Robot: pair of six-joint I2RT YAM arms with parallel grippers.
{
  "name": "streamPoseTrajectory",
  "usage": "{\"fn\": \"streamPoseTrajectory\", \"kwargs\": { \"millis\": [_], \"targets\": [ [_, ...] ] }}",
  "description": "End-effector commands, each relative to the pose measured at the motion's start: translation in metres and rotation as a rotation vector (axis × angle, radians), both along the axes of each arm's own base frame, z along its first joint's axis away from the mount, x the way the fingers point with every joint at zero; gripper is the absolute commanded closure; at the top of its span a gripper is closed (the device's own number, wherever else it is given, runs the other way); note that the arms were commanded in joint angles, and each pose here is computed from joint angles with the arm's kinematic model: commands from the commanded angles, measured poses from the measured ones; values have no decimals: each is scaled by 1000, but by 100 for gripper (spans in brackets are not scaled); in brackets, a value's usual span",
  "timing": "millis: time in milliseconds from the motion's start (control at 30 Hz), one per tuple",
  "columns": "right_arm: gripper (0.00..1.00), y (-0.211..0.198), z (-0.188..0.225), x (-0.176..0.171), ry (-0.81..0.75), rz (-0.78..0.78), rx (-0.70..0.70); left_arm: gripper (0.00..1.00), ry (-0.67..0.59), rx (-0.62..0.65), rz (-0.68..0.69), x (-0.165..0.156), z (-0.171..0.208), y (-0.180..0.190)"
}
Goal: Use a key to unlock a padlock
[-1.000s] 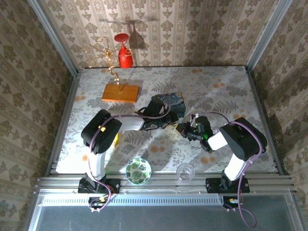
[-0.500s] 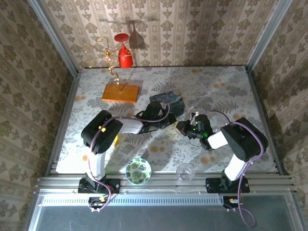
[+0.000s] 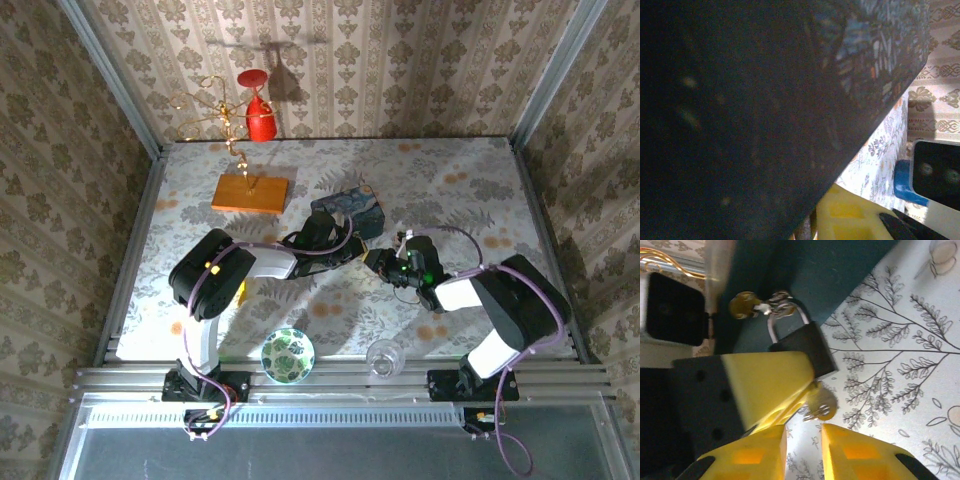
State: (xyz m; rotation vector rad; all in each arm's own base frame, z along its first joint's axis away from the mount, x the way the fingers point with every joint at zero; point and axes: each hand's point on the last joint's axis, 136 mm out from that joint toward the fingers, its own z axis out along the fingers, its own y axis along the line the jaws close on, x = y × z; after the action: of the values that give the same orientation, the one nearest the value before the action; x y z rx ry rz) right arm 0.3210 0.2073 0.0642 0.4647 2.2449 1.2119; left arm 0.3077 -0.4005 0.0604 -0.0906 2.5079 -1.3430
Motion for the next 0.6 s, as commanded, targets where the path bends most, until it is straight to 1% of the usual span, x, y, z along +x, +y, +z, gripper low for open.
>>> {"fn": "streamPoseTrajectory", "kwargs": {
  "millis": [0,233,300,400,567],
  "targets": [
    [74,-11,8,-4,-46,5,-154,99,127,2,-31,-23,-21,-2],
    [75,-41,23,-29,-150,53,-548,100,141,-18,-34,-24,-14,-4],
    [75,-45,24,-34,-176,78,-627,100,152,-20,-40,-25,-12,-6],
    [75,-44,27,-35,-217,116,-707,100,166,-19,-51,-27,-11,-6],
    [75,-30,29,-30,-267,180,-786,100,191,-23,-53,-29,-9,-6]
  ]
}}
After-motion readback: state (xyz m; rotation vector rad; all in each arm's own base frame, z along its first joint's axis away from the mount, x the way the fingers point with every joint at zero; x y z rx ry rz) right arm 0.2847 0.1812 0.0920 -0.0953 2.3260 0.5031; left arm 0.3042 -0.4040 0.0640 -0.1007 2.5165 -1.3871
